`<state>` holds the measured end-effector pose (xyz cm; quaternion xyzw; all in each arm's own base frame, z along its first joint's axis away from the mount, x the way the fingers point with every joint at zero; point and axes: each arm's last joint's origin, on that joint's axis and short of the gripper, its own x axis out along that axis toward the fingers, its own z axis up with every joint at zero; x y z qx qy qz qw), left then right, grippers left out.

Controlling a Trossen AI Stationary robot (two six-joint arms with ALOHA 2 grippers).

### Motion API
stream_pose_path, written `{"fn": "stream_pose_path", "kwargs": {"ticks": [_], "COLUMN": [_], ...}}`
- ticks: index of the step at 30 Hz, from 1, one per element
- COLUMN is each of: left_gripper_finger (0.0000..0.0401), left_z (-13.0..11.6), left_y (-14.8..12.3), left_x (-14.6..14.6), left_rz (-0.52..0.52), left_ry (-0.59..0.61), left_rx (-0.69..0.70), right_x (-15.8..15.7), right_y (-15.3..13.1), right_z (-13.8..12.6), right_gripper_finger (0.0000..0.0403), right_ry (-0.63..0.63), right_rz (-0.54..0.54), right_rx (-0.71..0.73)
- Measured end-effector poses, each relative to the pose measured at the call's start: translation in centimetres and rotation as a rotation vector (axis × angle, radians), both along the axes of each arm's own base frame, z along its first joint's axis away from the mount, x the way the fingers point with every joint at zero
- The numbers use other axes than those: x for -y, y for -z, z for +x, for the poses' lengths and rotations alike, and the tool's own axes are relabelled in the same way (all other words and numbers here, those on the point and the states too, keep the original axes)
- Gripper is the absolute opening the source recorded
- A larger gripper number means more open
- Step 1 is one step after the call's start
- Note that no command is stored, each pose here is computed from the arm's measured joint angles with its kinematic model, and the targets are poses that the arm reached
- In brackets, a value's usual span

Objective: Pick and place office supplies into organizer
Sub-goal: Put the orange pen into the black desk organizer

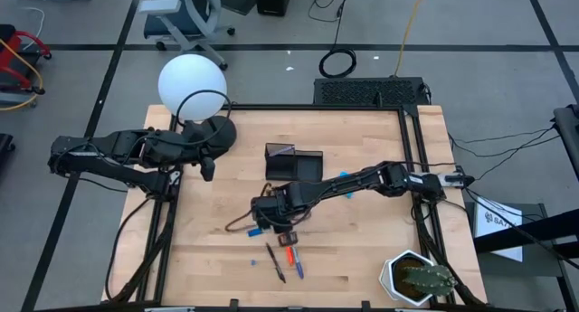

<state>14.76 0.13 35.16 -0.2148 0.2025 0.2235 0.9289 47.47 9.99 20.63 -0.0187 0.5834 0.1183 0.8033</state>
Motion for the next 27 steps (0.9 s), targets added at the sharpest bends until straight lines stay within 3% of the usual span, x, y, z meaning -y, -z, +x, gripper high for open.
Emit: {"fn": "stream_pose_path", "kwargs": {"ticks": [4, 8, 11, 16, 20, 27], "left_gripper_finger": [0.0021, 0.0021, 0.0021, 0.0021, 0.0021, 0.0021], "left_z": [0.0, 0.0, 0.0, 0.0, 0.0, 0.0], "left_y": [0.0, 0.0, 0.0, 0.0, 0.0, 0.0], "left_x": [0.0, 0.0, 0.0, 0.0, 0.0, 0.0], "left_rz": [0.000, 0.000, 0.000, 0.000, 0.000, 0.000], "left_ry": [0.000, 0.000, 0.000, 0.000, 0.000, 0.000], "left_rx": [0.000, 0.000, 0.001, 0.001, 0.001, 0.001], "right_x": [-0.8, -1.4, -1.3, -0.3, -0.1, -0.2], "right_y": [0.0, 0.0, 0.0, -0.1, -0.1, 0.5], "right_z": [-0.3, -0.5, -0.2, 0.2, 0.2, -0.6], "right_gripper_finger": [0.0118, 0.0113, 0.0110, 0.0110, 0.0109, 0.0110], "right_ry": [0.199, 0.442, 0.722, 1.158, 1.304, 1.392], "right_rz": [0.138, 0.186, 0.192, 0.299, 0.340, 0.272], "right_rx": [-0.083, -0.126, -0.102, -0.106, -0.113, -0.176]}}
